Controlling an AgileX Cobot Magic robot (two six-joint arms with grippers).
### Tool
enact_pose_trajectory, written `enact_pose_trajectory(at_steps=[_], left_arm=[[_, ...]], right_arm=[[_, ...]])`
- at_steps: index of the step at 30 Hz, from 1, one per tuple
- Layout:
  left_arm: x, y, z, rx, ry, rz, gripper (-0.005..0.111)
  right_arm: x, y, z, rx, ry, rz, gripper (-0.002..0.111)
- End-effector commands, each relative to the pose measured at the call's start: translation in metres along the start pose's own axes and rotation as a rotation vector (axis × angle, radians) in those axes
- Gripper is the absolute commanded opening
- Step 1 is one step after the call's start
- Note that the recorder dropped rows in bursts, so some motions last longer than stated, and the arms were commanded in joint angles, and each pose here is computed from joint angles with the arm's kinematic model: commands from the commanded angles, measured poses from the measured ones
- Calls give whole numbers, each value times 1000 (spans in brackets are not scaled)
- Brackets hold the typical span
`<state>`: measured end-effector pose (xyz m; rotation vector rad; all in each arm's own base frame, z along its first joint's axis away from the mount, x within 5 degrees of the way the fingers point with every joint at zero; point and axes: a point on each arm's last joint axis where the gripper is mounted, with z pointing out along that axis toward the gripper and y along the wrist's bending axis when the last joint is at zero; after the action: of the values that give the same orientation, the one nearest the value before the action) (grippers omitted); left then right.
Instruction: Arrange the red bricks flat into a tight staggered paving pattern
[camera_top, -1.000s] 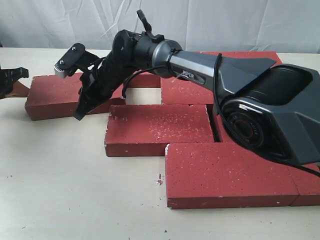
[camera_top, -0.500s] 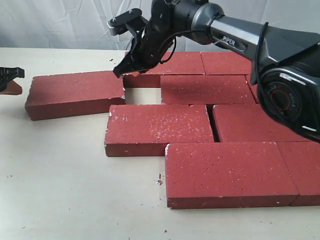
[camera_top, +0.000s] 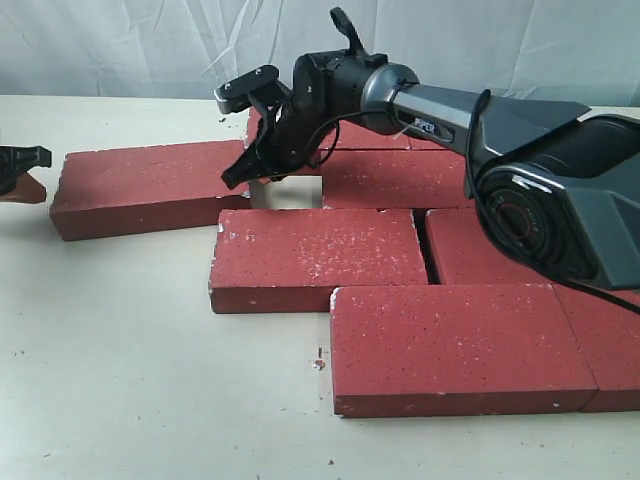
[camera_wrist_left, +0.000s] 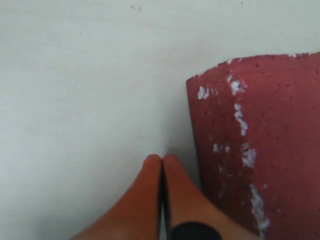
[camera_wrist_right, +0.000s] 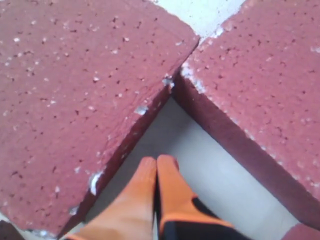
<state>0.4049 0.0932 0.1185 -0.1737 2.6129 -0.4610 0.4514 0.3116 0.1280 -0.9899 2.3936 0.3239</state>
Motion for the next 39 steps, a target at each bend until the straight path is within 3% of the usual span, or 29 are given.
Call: enact_pose_trajectory(at_steps=[1, 5, 15, 27, 34, 39], left_arm=[[1, -6, 10, 63, 8, -37, 0], [-1, -19, 16, 133, 35, -3, 0], [-2, -26, 12, 189, 86, 28, 0], [-9, -27, 3, 168, 123, 55, 0], [-9, -29, 3, 211, 159, 52, 0], [-9, -29, 4, 220, 149, 34, 0]], right_arm=[[-5, 1, -3, -23, -46, 32, -1], [-6, 6, -3, -65, -50, 34, -1], [-6, 17, -13, -125, 6, 21, -1], [-10, 36, -22, -171, 28, 3, -1], [-10, 39, -22, -169, 34, -11, -1], [-6, 30, -21, -81, 71, -92, -1]])
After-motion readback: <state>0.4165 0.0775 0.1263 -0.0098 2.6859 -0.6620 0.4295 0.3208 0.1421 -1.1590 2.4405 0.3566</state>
